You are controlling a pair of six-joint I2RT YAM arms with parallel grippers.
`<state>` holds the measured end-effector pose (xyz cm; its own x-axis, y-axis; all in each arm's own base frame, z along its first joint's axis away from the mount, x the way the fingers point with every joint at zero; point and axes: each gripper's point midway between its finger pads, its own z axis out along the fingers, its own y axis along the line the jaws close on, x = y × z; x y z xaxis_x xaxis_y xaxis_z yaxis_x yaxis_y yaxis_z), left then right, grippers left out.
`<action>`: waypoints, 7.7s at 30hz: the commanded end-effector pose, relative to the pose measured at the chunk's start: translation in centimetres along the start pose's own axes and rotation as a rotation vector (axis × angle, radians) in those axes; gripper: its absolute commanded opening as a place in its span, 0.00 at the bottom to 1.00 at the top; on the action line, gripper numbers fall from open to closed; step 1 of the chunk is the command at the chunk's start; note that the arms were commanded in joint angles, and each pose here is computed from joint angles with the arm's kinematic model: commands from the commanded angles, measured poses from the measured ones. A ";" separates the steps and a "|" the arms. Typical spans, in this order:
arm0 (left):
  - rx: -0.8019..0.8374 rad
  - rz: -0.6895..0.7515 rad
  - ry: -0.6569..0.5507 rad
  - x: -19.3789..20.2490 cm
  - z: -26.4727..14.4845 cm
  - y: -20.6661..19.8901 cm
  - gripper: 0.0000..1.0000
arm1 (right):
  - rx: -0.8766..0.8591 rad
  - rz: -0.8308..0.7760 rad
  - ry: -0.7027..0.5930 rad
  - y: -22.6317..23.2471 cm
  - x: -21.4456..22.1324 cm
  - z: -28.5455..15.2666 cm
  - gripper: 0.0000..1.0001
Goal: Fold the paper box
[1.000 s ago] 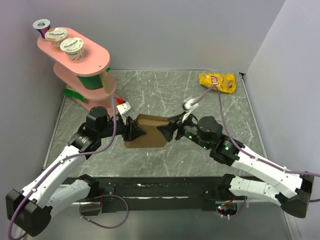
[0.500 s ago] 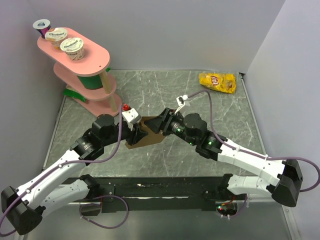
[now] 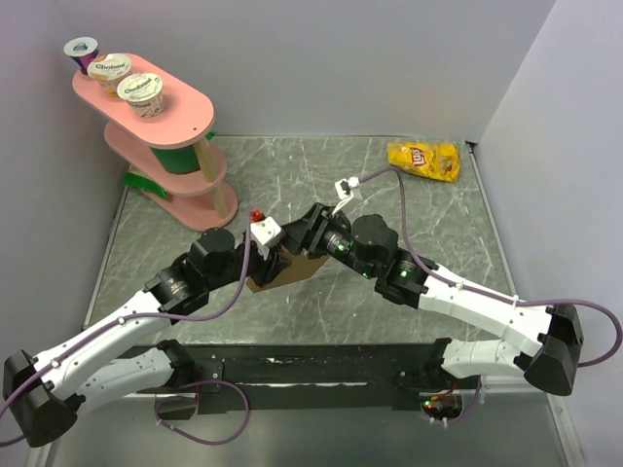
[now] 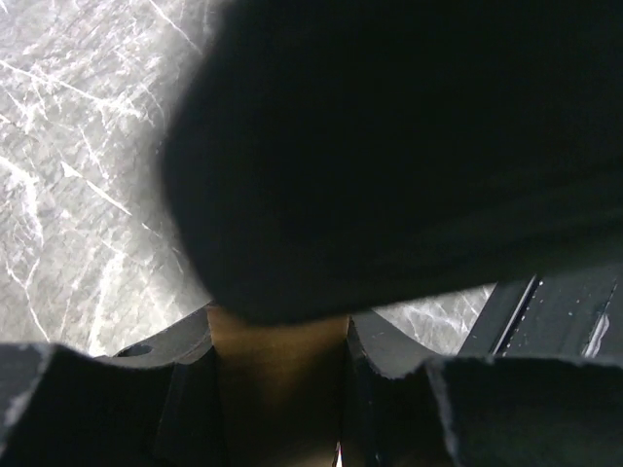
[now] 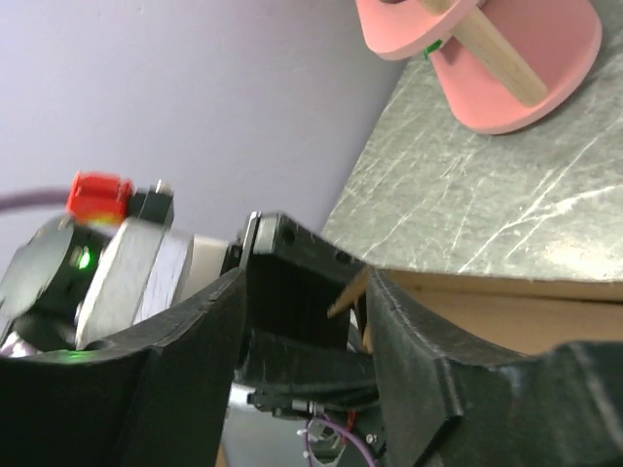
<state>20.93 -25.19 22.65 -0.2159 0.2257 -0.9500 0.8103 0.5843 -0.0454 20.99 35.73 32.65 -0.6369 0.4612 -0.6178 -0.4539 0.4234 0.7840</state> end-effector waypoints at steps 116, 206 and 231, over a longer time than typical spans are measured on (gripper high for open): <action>0.507 -0.154 0.164 1.1 1.0 -4.9 0.01 | 0.202 -0.344 -0.041 -8.2 -0.8 -7.4 0.71; 0.305 -0.231 0.175 1.9 3.1 -0.9 0.01 | -0.113 -0.292 0.340 -2.2 10.2 -3.9 0.27; -0.387 0.051 0.056 -1.8 2.6 10.9 0.01 | 0.321 -0.353 -0.021 -13.1 -3.9 -7.5 0.86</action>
<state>26.79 -23.13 19.41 -0.3561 0.2671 -0.8954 0.7268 0.6815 -0.0857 23.72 24.99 25.76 -0.5141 0.2528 -0.8196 -0.4679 0.7182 0.5150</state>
